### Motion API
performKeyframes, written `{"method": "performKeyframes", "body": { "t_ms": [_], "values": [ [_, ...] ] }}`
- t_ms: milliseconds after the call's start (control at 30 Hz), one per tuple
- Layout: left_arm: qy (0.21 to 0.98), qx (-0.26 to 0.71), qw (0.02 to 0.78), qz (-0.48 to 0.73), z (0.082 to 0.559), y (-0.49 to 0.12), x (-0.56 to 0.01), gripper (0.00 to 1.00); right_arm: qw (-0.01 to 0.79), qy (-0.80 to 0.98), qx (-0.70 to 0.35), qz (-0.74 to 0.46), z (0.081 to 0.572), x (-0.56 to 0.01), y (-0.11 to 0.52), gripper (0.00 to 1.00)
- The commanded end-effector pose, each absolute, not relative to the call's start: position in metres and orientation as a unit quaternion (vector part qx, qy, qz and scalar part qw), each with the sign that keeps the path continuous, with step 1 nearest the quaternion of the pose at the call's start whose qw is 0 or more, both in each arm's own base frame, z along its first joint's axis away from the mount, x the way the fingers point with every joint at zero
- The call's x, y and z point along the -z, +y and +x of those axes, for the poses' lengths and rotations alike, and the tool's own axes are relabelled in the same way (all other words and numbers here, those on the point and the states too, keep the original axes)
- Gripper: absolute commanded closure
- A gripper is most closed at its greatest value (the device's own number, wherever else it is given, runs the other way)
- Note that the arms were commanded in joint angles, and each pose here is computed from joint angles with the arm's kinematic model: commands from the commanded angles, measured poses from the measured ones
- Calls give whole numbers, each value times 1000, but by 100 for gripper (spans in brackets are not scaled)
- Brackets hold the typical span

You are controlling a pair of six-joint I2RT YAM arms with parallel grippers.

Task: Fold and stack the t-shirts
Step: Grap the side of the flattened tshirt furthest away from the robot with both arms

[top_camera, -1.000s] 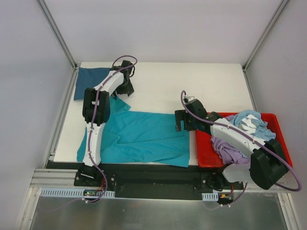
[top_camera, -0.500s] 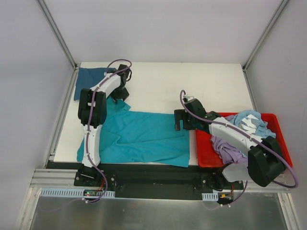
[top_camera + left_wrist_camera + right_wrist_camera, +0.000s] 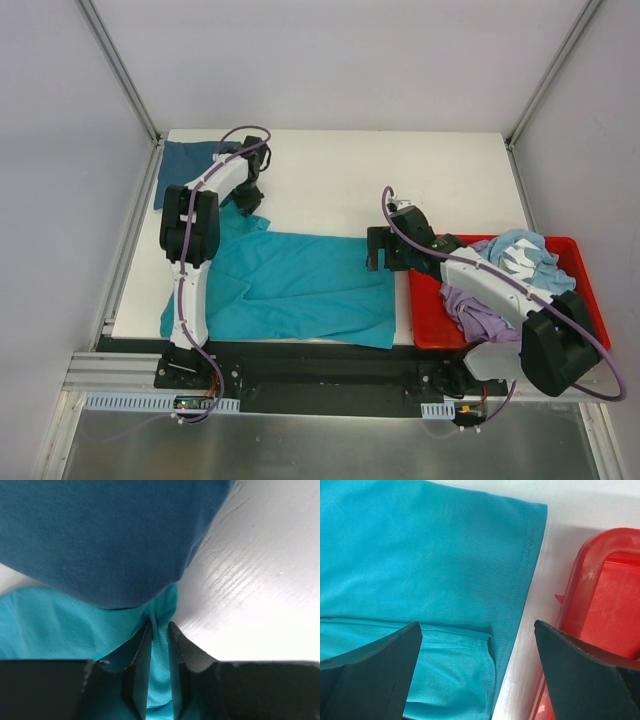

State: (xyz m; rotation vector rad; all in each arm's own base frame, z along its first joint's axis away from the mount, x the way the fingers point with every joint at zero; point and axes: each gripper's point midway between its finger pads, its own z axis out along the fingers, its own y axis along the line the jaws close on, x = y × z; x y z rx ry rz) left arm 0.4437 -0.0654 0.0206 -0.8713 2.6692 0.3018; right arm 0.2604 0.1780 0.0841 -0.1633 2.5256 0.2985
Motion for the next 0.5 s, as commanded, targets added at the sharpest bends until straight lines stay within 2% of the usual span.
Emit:
{"method": "performKeyframes", "body": {
  "t_ms": [0, 33, 167, 267, 467],
  "values": [
    [933, -135, 116, -312, 414, -54, -11, 92, 288, 954, -68, -37, 256, -78, 151, 2],
    [933, -135, 116, -311, 414, -53, -11, 100, 288, 955, -68, -35, 255, -78, 149, 2],
    [936, -130, 122, -304, 417, -54, -12, 100, 289, 954, -68, -33, 256, -78, 148, 2],
    [956, -97, 131, -245, 435, -64, -23, 100, 290, 954, -64, -36, 258, -80, 147, 2],
    [954, -16, 223, -197, 459, -87, -67, 100, 297, 953, -54, -24, 272, -86, 150, 1]
  ]
}}
